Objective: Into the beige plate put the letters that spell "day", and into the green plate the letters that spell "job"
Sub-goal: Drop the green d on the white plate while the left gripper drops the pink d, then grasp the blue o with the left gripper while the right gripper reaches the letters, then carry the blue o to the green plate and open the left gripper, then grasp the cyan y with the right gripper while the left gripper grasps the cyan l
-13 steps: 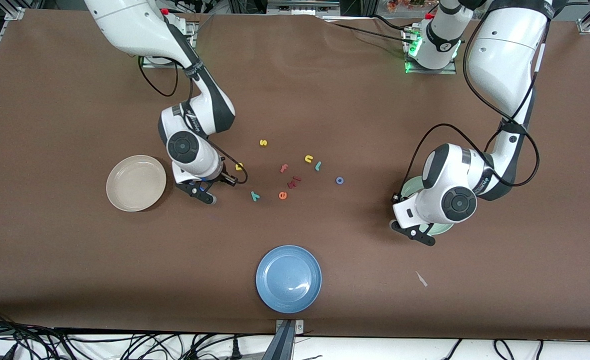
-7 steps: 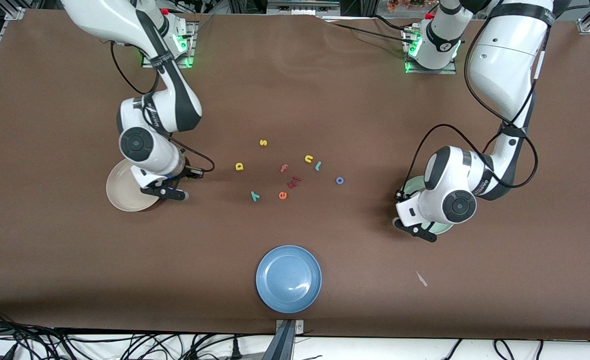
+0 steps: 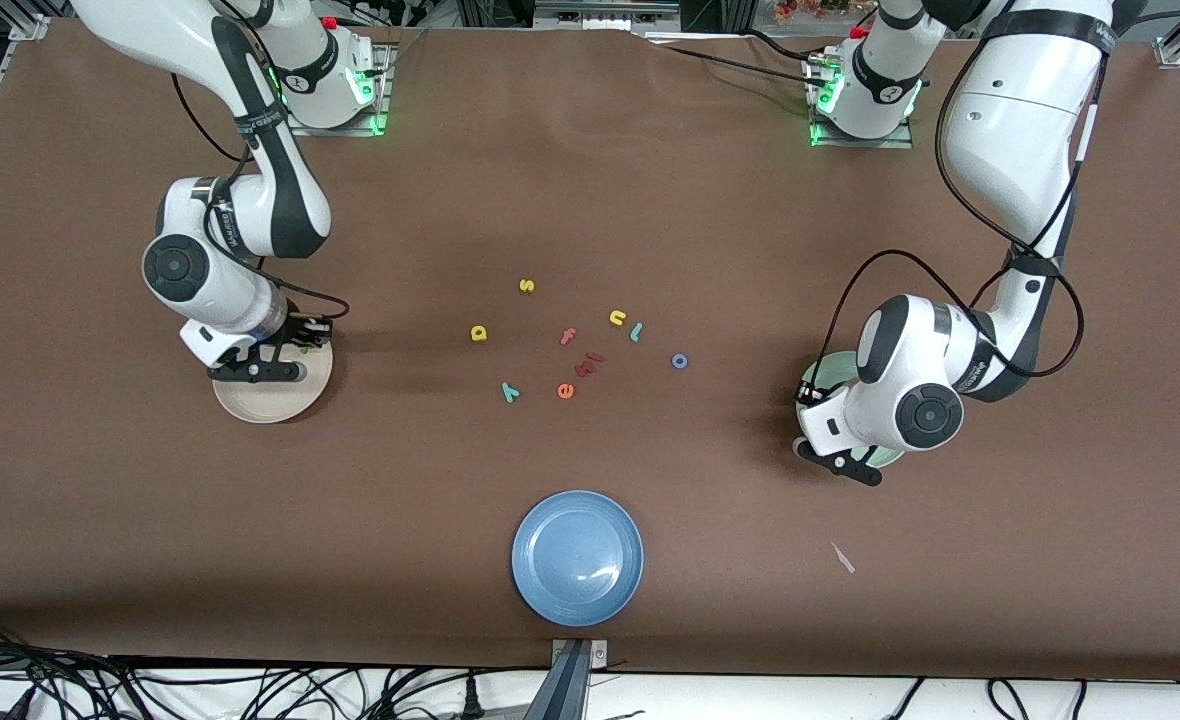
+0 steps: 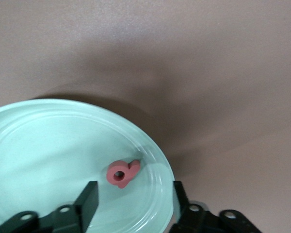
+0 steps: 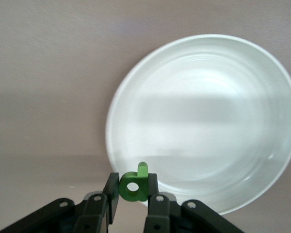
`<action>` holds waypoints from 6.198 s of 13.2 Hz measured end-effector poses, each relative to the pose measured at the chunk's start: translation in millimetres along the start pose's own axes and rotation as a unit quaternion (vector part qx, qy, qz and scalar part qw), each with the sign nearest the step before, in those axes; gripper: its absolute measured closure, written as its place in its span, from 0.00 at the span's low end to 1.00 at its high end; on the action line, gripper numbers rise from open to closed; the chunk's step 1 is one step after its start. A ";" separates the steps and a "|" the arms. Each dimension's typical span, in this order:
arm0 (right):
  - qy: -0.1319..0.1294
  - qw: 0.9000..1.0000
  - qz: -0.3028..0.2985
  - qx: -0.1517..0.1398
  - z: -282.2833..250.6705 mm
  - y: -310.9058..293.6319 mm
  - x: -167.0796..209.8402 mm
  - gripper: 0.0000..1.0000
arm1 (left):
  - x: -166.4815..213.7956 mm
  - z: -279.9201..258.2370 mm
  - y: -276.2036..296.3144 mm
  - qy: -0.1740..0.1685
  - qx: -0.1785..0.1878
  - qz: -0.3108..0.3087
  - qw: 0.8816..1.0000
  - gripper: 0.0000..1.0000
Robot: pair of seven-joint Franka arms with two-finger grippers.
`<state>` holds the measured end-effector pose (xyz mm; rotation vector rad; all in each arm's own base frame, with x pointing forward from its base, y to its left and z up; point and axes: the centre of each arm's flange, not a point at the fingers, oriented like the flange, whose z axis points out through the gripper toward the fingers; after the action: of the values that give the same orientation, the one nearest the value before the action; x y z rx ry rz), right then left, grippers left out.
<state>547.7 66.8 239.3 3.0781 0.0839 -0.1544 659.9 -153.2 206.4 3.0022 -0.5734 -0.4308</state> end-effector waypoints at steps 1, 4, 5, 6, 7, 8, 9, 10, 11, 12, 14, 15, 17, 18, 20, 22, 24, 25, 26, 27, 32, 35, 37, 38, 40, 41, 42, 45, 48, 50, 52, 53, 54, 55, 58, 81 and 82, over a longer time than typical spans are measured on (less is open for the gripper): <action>0.000 1.000 -0.017 -0.002 1.5 9.0 -0.8 0.72 | 1.4 -3.4 4.5 0.004 -0.001 0.003 1.000 0.15; 0.000 0.999 -0.052 -0.003 2.3 27.0 -0.2 0.65 | 7.0 -23.9 38.5 0.021 0.002 0.011 1.000 0.00; 0.001 0.998 -0.055 -0.003 2.0 29.0 0.7 0.55 | 8.3 -29.7 57.5 0.025 0.005 -0.002 1.000 0.00; 0.002 0.998 -0.057 -0.003 0.6 28.1 2.1 0.46 | 9.3 -32.3 81.9 0.027 0.007 -0.025 0.999 0.00; 0.004 0.998 -0.057 -0.002 -1.4 25.0 3.6 0.36 | 10.0 -31.3 109.1 0.027 0.010 -0.055 0.998 0.00; 0.003 0.999 -0.051 -0.002 -4.6 19.5 5.5 0.24 | 9.7 -27.1 138.3 0.026 0.014 -0.087 0.996 0.00; 0.001 0.999 -0.041 0.000 -9.4 9.6 8.1 0.13 | 9.3 -22.3 165.7 0.028 0.017 -0.116 0.993 0.00; -0.001 1.000 -0.030 0.002 -15.3 -5.6 10.9 0.04 | 9.7 -17.0 190.0 0.037 0.017 -0.137 0.990 0.00; 0.001 1.000 -0.018 0.006 -21.5 -24.9 13.6 0.00 | 9.4 -9.0 207.7 0.045 0.015 -0.152 0.987 0.00; 0.004 1.000 -0.009 0.009 -27.2 -46.1 15.5 0.00 | 8.0 5.0 220.6 0.050 0.011 -0.163 0.985 0.00; 0.011 1.000 -0.003 0.016 -34.2 -84.3 16.7 0.00 | 5.2 38.4 242.8 0.067 0.003 -0.179 0.982 0.09; 0.014 1.000 -0.004 0.020 -37.0 -99.9 17.0 0.00 | 3.0 49.9 249.7 0.068 0.003 -0.182 0.981 0.22; 0.021 0.999 -0.009 0.028 -43.7 -129.2 19.1 0.00 | 0.1 58.7 251.0 0.063 0.005 -0.186 0.980 0.40; 0.026 0.999 -0.009 0.032 -47.3 -143.8 21.0 0.00 | 0.3 58.9 249.3 0.063 0.006 -0.188 0.980 0.41; 0.031 0.999 -0.002 0.039 -49.9 -170.1 26.2 0.00 | 0.2 60.2 245.9 0.062 0.007 -0.190 0.980 0.41; 0.032 0.998 -0.011 0.045 -45.0 -200.0 31.3 0.00 | -0.9 63.7 242.4 0.059 0.010 -0.192 0.980 0.41; 0.031 0.998 -0.025 0.048 -36.2 -223.3 36.6 0.00 | -2.2 66.0 241.6 0.058 0.012 -0.191 0.980 0.41; 0.032 0.998 -0.037 0.047 -30.7 -236.0 38.5 0.00 | -2.5 66.1 241.9 0.059 0.016 -0.187 0.980 0.41; 0.034 0.997 -0.056 0.043 -26.5 -251.2 39.4 0.00 | -3.0 66.1 242.5 0.060 0.020 -0.183 0.981 0.44; 0.039 0.995 -0.080 0.037 -23.7 -266.1 40.1 0.00 | -3.4 66.0 243.0 0.061 0.022 -0.181 0.981 0.46; 0.048 0.985 -0.167 0.018 -6.4 -288.7 50.9 0.00 | -5.6 61.7 239.8 0.061 0.029 -0.180 0.981 0.72; 0.045 0.981 -0.189 0.015 6.5 -295.4 52.2 0.00 | -6.0 62.7 238.9 0.061 0.029 -0.181 0.981 0.72; 0.045 0.978 -0.203 0.014 11.4 -300.8 53.9 0.00 | -6.3 61.8 235.1 0.057 0.031 -0.183 0.981 0.72; 0.046 0.977 -0.209 0.013 12.8 -302.3 54.6 0.00 | -6.8 59.7 229.0 0.051 0.035 -0.187 0.980 0.72; 0.044 0.974 -0.221 0.011 16.6 -303.1 54.7 0.00 | -6.9 45.8 207.0 0.043 0.049 -0.181 0.981 0.72; 0.043 0.973 -0.226 0.010 18.6 -302.9 54.6 0.00 | -7.5 36.4 190.2 0.037 0.057 -0.171 0.983 0.72; 0.042 0.972 -0.230 0.009 20.1 -302.9 54.5 0.00 | -8.4 26.7 171.2 0.033 0.067 -0.160 0.984 0.72; 0.044 0.971 -0.237 0.006 24.8 -304.9 54.1 0.00 | -14.6 9.0 122.8 0.017 0.125 -0.118 0.985 0.72; 0.065 0.968 -0.244 0.011 32.1 -315.2 53.7 0.00 | -17.2 6.2 102.5 0.007 0.141 -0.110 0.984 0.72; 0.069 0.967 -0.245 0.011 36.7 -316.3 54.4 0.00 | -18.3 3.6 75.2 0.000 0.137 -0.092 0.986 0.72; 0.083 0.965 -0.247 0.013 37.8 -317.7 56.7 0.03 | -21.1 0.6 40.2 -0.007 0.129 -0.077 0.989 0.72; 0.085 0.965 -0.248 0.013 38.9 -317.9 57.1 0.03 | -22.7 -0.2 27.0 -0.009 0.126 -0.071 0.989 0.72; 0.086 0.965 -0.248 0.013 39.9 -318.1 57.2 0.13 | -24.1 -0.2 18.4 -0.012 0.124 -0.066 0.990 0.72; 0.086 0.965 -0.248 0.013 40.6 -318.1 57.3 0.23 | -25.1 0.8 14.1 -0.014 0.123 -0.064 0.990 0.72; 0.087 0.964 -0.250 0.012 41.1 -319.1 57.0 0.37 | -26.2 10.3 15.5 -0.022 0.122 -0.059 0.991 0.71; 0.027 0.988 -0.151 -0.009 -45.9 -244.7 75.0 0.76 | -21.5 42.1 295.1 0.054 -0.005 -0.189 0.980 0.18; 0.023 0.989 -0.143 -0.015 -45.0 -233.3 76.6 0.76 | -20.3 46.5 296.1 0.056 -0.008 -0.189 0.980 0.30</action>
<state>614.9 306.0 263.2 3.0237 0.5241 -0.0941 524.0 -421.1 198.3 3.0920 0.0127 -0.2765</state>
